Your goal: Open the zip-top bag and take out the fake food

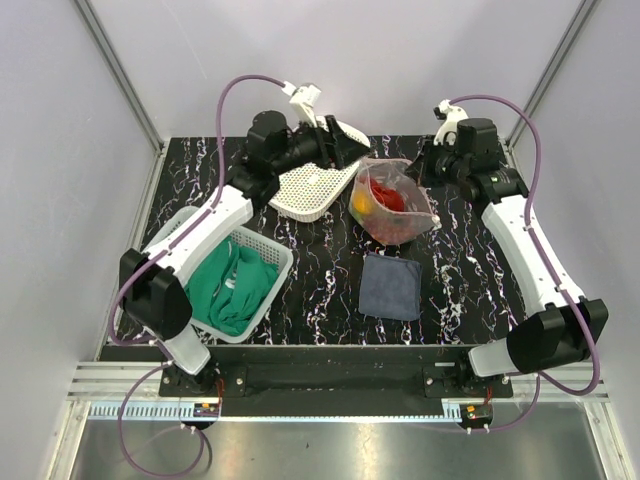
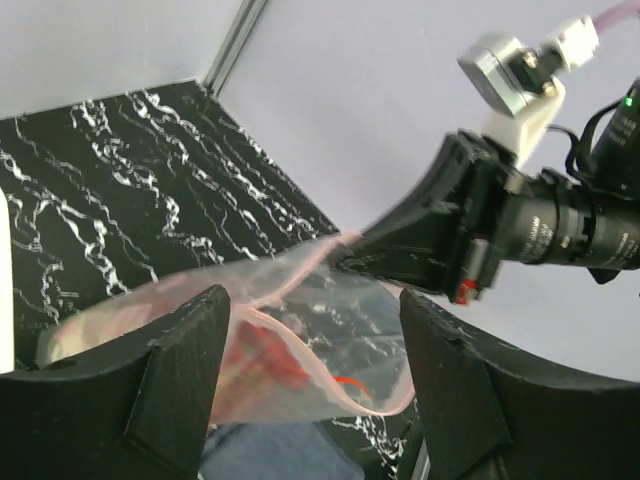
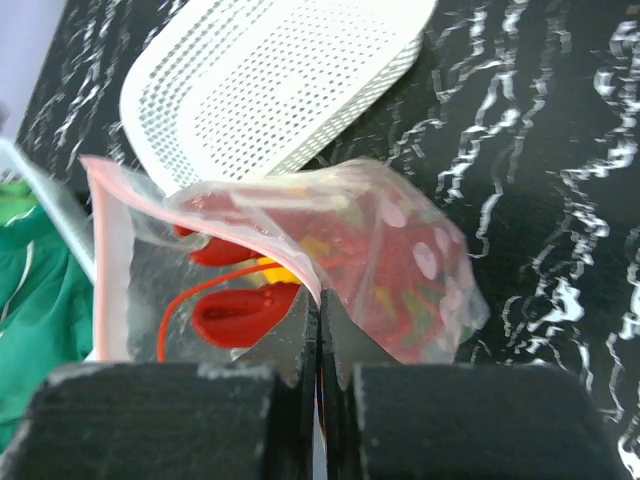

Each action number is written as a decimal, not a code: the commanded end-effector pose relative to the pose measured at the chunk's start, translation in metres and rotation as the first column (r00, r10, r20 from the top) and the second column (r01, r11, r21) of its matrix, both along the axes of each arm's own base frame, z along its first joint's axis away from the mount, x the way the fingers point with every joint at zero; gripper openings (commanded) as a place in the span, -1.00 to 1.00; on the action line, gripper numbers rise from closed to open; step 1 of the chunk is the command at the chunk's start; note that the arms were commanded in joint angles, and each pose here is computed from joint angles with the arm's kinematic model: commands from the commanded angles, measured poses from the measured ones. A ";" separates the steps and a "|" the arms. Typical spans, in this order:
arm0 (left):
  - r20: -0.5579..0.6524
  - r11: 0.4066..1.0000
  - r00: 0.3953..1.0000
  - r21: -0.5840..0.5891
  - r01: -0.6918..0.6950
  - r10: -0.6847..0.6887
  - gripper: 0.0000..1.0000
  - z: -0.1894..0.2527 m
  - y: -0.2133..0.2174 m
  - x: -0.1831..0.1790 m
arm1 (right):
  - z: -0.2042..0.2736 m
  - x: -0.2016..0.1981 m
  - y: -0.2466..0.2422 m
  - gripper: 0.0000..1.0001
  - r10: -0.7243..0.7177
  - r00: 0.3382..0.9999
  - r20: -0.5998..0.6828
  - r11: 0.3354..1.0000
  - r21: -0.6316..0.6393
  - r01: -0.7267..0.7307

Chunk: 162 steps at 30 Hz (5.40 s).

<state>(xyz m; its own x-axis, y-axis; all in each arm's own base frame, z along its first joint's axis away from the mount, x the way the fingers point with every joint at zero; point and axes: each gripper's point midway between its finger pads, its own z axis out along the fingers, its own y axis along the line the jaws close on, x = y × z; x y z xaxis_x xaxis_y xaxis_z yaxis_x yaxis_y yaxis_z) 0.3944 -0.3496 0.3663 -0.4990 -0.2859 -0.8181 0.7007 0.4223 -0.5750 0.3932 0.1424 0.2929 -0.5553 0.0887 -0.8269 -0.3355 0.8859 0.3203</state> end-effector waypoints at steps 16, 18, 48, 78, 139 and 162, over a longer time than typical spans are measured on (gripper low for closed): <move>-0.116 0.971 0.993 0.234 0.050 -0.023 -0.31 -0.047 -0.100 -0.025 | 0.050 0.024 -0.037 -1.00 -0.364 0.922 0.129 0.931 0.090 0.355; -0.080 0.964 0.997 0.264 0.041 -0.020 -0.30 -0.046 -0.106 -0.011 | 0.059 0.024 -0.055 -1.00 -0.442 0.880 0.175 0.897 0.077 0.436; -0.193 0.895 0.979 0.445 0.024 0.070 0.08 -0.106 -0.085 -0.003 | 0.030 0.054 -0.044 -1.00 -0.421 0.894 0.152 0.907 0.064 0.416; -0.136 0.976 0.991 0.212 0.046 -0.017 -1.00 -0.042 -0.105 -0.008 | 0.011 0.051 -0.062 -1.00 -0.470 0.865 0.175 0.878 -0.009 0.479; 0.105 0.939 0.975 -0.308 -0.155 0.195 -1.00 0.170 0.004 -0.069 | 0.025 0.028 -0.047 -1.00 -0.414 0.896 0.157 0.910 0.064 0.410; 0.140 0.884 0.938 -0.403 -0.238 0.317 -1.00 0.184 0.086 -0.110 | 0.001 0.043 -0.092 -1.00 -0.546 0.808 0.221 0.794 -0.172 0.584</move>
<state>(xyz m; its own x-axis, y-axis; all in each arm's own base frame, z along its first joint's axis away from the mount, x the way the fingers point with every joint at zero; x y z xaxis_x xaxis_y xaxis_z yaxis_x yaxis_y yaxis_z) 0.2994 -0.3039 0.5046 -0.3075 -0.5979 -0.7402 0.6377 0.4479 -0.6267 0.4218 0.0593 0.2720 -0.3835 0.1903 -0.9037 0.1812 0.9750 0.1284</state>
